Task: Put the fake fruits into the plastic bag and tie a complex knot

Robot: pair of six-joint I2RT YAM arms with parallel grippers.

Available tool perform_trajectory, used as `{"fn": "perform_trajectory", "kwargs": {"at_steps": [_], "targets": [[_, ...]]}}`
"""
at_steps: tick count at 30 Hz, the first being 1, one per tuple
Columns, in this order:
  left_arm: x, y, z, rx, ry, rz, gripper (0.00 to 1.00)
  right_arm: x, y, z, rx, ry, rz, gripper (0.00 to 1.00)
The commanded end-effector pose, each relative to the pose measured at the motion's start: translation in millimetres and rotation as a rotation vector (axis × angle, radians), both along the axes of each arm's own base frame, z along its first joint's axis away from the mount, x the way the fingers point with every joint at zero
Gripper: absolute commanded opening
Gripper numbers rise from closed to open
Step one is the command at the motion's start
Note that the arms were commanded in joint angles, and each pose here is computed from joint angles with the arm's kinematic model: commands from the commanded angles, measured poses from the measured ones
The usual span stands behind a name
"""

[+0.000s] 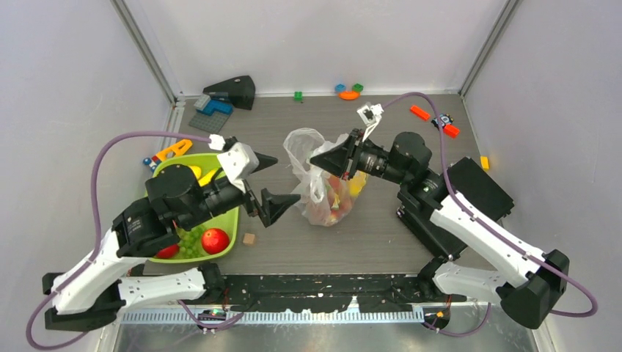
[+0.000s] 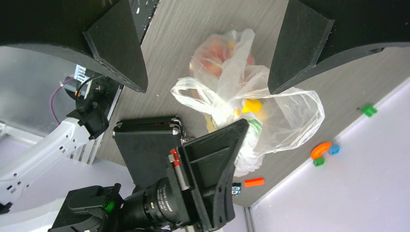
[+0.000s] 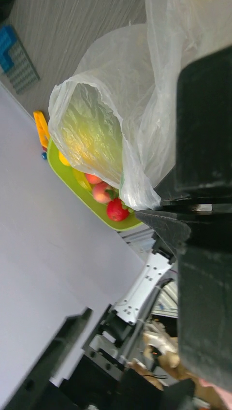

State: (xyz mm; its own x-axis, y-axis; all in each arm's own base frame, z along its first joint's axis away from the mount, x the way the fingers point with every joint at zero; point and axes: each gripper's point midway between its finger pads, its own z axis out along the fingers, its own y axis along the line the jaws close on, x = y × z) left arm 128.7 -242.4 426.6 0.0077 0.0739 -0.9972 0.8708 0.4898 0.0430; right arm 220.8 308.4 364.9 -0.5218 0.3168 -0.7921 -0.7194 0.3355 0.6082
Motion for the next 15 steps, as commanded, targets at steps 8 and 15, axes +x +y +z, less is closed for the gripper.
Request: {"fn": "perform_trajectory", "kwargs": {"at_steps": [8,15], "targets": [[14.2,-10.8,-25.0,-0.196,0.306,-0.022,0.99,-55.2,12.5,-5.8,0.049,-0.332,0.388,0.05],[24.9,-29.3,-50.3,-0.311,0.48,-0.059,0.98,-68.2,7.4,-22.4,0.156,-0.362,0.457,0.05]]}}
